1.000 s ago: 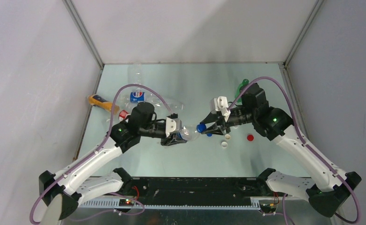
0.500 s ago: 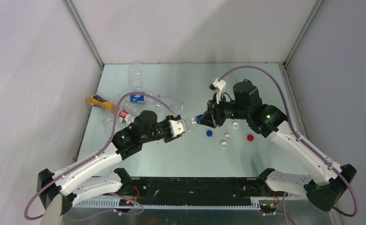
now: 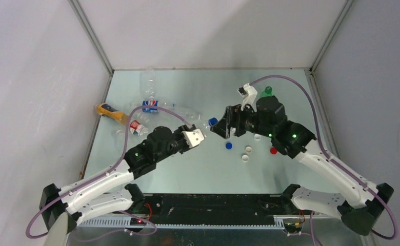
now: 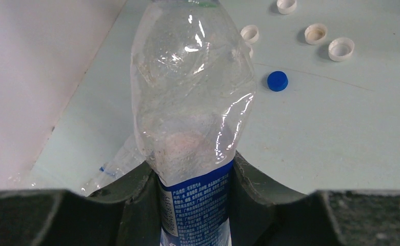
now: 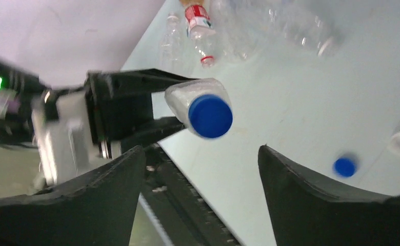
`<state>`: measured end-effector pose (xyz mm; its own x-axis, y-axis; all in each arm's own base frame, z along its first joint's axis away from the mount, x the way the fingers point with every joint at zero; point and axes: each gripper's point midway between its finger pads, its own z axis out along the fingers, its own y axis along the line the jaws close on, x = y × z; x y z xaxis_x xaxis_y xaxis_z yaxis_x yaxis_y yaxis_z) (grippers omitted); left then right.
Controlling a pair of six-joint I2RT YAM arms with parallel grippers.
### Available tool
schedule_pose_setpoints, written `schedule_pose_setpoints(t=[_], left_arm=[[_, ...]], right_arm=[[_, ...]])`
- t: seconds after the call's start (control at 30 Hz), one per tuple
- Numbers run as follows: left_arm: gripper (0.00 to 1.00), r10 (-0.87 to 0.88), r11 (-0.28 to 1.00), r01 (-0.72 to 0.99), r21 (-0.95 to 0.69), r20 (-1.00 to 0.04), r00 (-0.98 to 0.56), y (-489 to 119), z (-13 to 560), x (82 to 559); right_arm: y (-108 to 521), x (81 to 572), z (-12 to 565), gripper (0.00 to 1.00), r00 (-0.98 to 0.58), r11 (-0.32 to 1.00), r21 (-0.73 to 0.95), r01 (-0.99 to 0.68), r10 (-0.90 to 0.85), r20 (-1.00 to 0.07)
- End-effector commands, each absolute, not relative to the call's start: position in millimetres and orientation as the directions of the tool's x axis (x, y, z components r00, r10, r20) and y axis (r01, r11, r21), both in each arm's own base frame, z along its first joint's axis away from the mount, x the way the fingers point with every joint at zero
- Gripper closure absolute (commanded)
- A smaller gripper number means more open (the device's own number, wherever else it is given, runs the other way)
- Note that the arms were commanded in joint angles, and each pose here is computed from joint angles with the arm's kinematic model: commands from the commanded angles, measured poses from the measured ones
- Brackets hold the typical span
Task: Screw on the bottle caps
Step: Screw the bottle cap onto the plastic bottle.
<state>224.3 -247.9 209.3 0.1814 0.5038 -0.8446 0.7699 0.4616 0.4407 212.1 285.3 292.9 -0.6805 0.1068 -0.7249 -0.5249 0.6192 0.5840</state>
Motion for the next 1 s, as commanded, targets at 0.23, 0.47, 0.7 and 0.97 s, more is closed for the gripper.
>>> schedule_pose_setpoints(t=[0.23, 0.47, 0.7, 0.97], left_arm=[[0.99, 0.385, 0.180, 0.958, 0.224, -0.912, 0.141, -262.5, 232.9, 171.1], [0.99, 0.388, 0.040, 0.985, 0.166, -0.911, 0.138, -270.6, 235.6, 150.6], [0.99, 0.400, -0.010, 0.987, 0.161, -0.904, 0.152, -274.3, 233.6, 148.1], [0.98, 0.394, -0.032, 0.984, 0.177, -0.902, 0.176, -277.9, 239.1, 149.5]], right_arm=[[264.4, 170.8, 327.1, 0.16, 0.129, 0.186, -0.183, -0.965, -0.272, -0.954], [267.1, 150.4, 325.9, 0.26, 0.299, 0.004, -0.311, -0.950, -0.262, -0.917], [268.3, 142.9, 323.1, 0.46, 0.304, -0.054, -0.301, -0.952, -0.269, -0.914], [269.8, 142.6, 315.1, 0.55, 0.294, -0.078, -0.284, -0.956, -0.290, -0.911]])
